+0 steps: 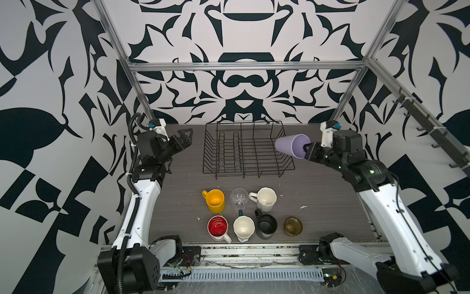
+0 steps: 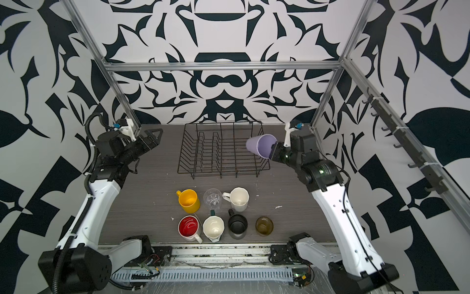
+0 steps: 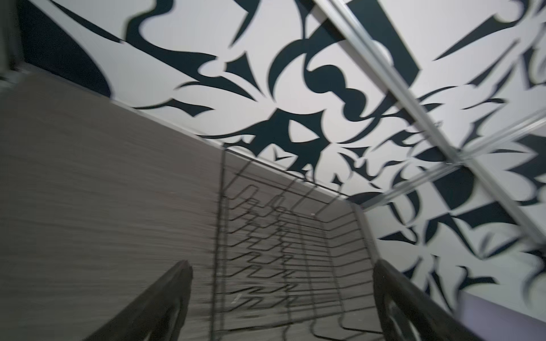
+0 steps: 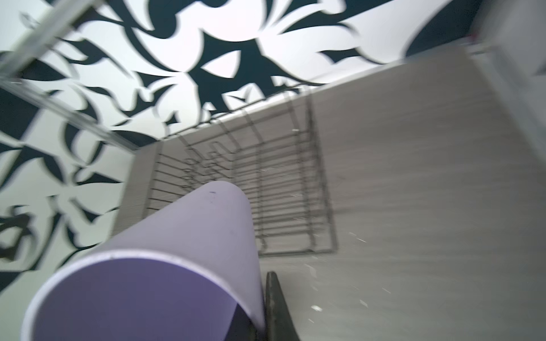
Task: Load cups into a dish rack
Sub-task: Pick up the cup from the middle-right of the table, then place the cup upside down at the dish rack.
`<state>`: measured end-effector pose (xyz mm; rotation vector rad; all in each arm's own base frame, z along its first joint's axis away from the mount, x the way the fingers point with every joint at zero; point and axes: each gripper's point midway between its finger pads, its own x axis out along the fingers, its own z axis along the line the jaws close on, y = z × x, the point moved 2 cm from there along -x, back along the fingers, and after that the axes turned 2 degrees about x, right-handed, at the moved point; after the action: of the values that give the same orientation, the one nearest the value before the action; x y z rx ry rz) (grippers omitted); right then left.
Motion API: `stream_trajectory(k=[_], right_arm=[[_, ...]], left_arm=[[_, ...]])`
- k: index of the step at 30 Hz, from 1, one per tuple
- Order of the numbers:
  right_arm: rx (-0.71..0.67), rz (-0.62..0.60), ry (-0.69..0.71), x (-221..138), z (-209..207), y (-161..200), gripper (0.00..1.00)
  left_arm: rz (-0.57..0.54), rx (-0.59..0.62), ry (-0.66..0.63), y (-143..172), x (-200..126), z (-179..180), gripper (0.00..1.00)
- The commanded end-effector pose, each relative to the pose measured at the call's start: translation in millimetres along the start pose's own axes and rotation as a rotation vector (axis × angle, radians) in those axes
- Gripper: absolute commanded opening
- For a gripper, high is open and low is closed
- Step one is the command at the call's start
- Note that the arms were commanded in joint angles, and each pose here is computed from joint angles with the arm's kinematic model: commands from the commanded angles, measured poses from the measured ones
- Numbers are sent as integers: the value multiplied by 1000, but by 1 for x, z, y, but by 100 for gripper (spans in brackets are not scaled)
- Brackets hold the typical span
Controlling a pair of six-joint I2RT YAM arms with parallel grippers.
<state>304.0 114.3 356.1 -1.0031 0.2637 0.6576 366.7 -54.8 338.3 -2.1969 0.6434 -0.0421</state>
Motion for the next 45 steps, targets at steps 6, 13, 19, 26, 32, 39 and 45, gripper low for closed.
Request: stream_trajectory(k=[6,13,19,26,32,39,45], right_arm=[[-33,7,-530,22,91,-30,0],[-102,69,-683,31,132,-21,0],[-84,77,-716,45,142,-23,0],[-105,110,-772,49,161,-21,0],[-111,101,-778,44,163,-22,0],[-129,100,-848,36,175,-26,0],[-172,126,-924,33,196,-19,0]], left_arm=[[163,-310,616,0,25,-54,90],[235,-428,783,3,48,-61,86],[249,-363,831,2,44,-83,86],[240,-301,833,6,34,-91,88],[191,-186,696,3,25,-96,92],[200,-74,666,5,5,-109,95],[221,-65,765,6,-7,-123,96]])
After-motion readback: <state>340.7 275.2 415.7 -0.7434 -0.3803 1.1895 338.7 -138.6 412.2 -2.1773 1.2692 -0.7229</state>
